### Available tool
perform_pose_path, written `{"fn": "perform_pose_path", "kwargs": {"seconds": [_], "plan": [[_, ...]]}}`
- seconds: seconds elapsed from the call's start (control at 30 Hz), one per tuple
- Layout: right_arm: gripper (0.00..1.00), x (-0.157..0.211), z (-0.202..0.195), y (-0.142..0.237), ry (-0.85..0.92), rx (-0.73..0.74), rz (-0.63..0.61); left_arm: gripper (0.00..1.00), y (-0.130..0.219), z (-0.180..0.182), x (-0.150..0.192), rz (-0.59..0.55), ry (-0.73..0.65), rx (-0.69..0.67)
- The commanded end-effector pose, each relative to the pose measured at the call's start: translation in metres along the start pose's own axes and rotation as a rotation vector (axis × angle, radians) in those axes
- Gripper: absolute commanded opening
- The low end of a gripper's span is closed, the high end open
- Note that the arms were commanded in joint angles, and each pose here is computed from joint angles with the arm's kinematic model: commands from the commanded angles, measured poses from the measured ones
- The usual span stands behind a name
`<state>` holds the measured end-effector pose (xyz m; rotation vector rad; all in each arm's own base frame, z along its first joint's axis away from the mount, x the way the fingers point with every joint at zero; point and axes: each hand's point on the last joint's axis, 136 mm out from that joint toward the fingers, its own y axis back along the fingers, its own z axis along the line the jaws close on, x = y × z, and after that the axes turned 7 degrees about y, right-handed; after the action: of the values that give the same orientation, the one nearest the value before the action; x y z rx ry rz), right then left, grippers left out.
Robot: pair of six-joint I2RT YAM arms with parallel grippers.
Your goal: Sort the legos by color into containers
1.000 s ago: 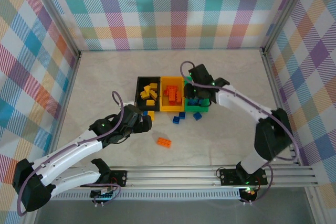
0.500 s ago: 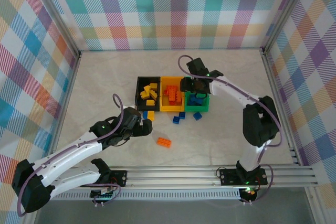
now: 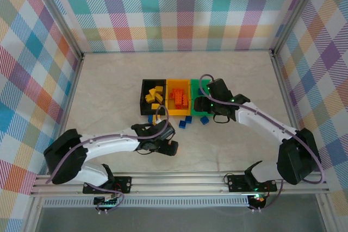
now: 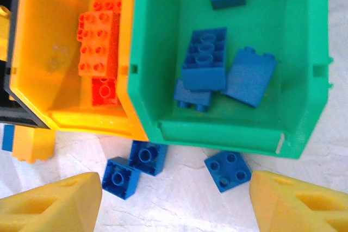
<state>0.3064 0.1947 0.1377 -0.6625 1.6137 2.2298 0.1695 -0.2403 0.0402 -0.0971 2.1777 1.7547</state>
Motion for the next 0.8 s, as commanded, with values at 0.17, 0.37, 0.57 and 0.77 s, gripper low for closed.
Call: {"fn": "perform_pose_path", "kwargs": {"seconds": [0.17,0.37,0.57,0.77], "plan": [[0.74,-0.008,0.000,0.023,-0.012,-0.012,-0.080,1.00,-0.015,-0.026,-0.005,-0.010,-0.139,-0.103],[0.74,-0.010,-0.003,0.030,-0.007,0.000,-0.103,0.90,-0.026,-0.019,0.005,0.019,-0.129,-0.151],[0.75,-0.010,-0.005,0.028,-0.015,0.010,-0.108,0.71,-0.027,-0.016,0.014,0.032,-0.122,-0.149],[0.75,-0.010,-0.007,0.029,-0.027,0.017,-0.114,0.57,-0.008,-0.023,0.001,-0.029,-0.102,-0.101]]}}
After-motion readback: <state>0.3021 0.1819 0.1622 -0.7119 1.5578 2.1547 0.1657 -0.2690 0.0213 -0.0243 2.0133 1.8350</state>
